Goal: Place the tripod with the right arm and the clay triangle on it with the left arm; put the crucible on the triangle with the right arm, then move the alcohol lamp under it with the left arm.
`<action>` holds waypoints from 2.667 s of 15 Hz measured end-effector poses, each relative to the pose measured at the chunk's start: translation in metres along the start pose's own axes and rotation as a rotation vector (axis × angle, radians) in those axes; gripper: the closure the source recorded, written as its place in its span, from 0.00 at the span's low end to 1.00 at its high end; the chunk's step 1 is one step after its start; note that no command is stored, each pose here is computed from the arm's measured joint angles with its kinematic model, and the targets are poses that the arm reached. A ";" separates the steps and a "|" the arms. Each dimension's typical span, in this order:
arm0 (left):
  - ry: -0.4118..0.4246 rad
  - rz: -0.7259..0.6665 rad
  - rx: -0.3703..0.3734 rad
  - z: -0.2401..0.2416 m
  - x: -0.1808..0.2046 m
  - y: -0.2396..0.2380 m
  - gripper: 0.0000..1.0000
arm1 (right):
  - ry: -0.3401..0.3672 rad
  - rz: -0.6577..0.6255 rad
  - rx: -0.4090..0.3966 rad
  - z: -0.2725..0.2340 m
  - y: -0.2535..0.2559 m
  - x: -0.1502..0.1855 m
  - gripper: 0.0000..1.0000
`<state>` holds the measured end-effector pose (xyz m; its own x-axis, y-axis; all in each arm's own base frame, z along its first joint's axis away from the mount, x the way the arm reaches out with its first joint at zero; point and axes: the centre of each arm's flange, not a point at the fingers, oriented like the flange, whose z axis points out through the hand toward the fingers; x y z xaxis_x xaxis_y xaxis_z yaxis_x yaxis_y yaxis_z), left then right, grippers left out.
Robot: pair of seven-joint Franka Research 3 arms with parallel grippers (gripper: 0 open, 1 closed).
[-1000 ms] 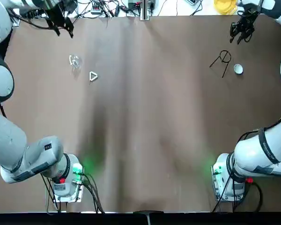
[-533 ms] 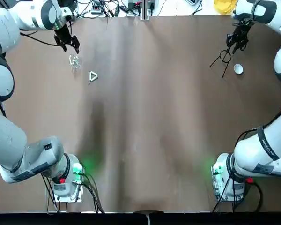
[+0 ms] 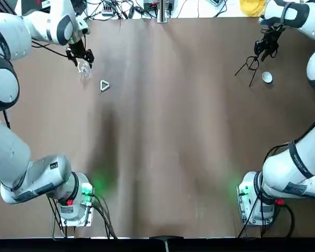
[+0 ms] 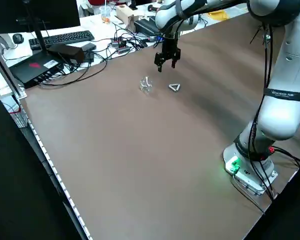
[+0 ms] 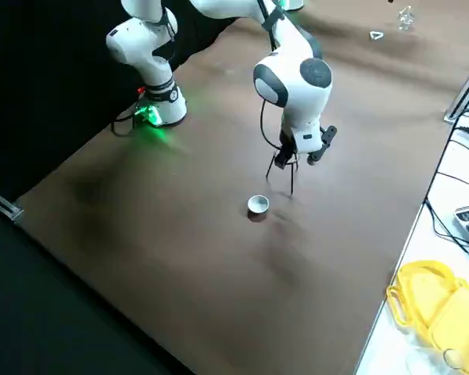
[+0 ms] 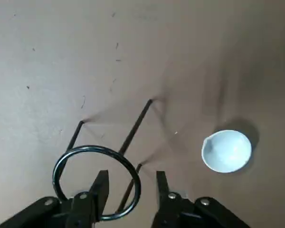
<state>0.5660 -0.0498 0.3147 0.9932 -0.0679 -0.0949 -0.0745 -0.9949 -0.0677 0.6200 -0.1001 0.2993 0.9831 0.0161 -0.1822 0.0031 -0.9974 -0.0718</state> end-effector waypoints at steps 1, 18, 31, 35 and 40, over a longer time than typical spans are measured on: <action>-0.006 -0.012 0.000 0.006 0.001 0.005 0.00 | -0.003 -0.006 0.001 0.003 -0.002 0.001 0.52; -0.083 -0.143 -0.033 0.111 0.006 0.047 0.14 | 0.018 -0.033 -0.006 0.014 -0.013 0.011 0.92; -0.075 -0.134 0.004 0.134 0.007 0.048 0.34 | -0.033 0.029 -0.026 -0.057 -0.210 -0.012 0.92; -0.073 -0.165 0.004 0.134 0.008 0.049 0.63 | -0.035 0.146 -0.003 -0.048 -0.340 -0.043 0.92; -0.065 -0.205 0.004 0.131 0.011 0.049 0.88 | -0.006 0.189 -0.014 -0.049 -0.444 -0.079 0.92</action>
<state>0.5617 -0.0895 0.1801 0.9797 0.1407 -0.1428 0.1278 -0.9871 -0.0959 0.5498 0.3385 0.3933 0.9652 -0.1717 -0.1971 -0.1794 -0.9835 -0.0217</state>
